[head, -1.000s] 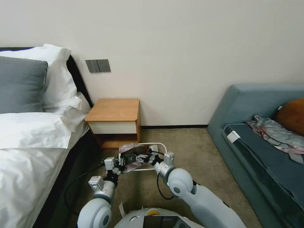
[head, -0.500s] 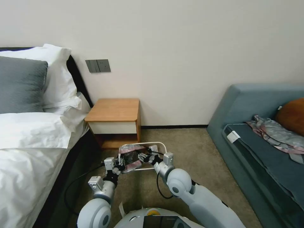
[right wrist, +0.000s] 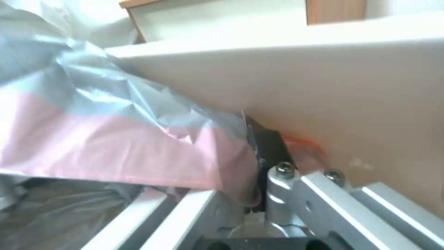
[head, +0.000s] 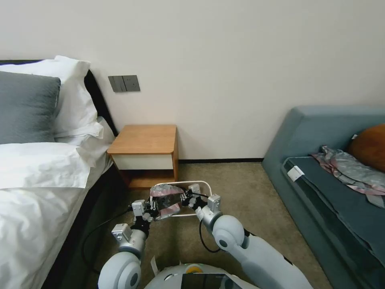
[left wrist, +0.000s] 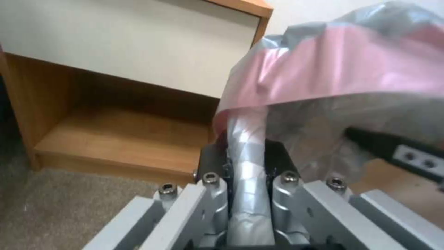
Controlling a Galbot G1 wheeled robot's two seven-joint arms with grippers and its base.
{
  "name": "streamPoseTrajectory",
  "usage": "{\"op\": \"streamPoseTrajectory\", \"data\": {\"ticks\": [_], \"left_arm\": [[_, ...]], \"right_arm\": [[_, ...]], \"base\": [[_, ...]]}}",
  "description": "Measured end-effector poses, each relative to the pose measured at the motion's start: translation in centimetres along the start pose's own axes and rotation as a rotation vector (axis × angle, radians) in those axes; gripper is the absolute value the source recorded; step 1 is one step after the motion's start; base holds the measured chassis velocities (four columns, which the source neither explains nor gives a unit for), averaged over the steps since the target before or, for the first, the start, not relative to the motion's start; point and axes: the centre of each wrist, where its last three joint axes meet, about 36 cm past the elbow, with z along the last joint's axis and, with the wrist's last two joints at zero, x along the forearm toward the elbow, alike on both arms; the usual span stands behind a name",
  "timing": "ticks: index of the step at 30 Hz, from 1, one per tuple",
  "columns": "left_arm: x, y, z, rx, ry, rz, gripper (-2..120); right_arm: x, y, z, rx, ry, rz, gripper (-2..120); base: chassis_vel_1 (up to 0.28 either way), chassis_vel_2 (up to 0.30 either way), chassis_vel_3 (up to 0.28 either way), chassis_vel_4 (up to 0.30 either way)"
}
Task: Pick up the garbage bag from the table and place it over the trash can.
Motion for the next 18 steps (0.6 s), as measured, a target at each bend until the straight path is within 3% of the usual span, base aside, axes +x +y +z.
{"op": "streamPoseTrajectory", "data": {"ticks": [8, 18], "left_arm": [[-0.1, 0.2, 0.1, 0.008, 0.003, -0.021, 5], [-0.3, 0.2, 0.6, 0.024, 0.02, -0.037, 5]], "right_arm": [[2.2, 0.4, -0.9, 0.016, -0.022, -0.025, 0], [5.4, 0.3, -4.5, 0.058, -0.083, -0.079, 0]], "base": [[0.0, 0.0, 0.0, 0.0], [0.0, 0.0, 0.0, 0.0]]}}
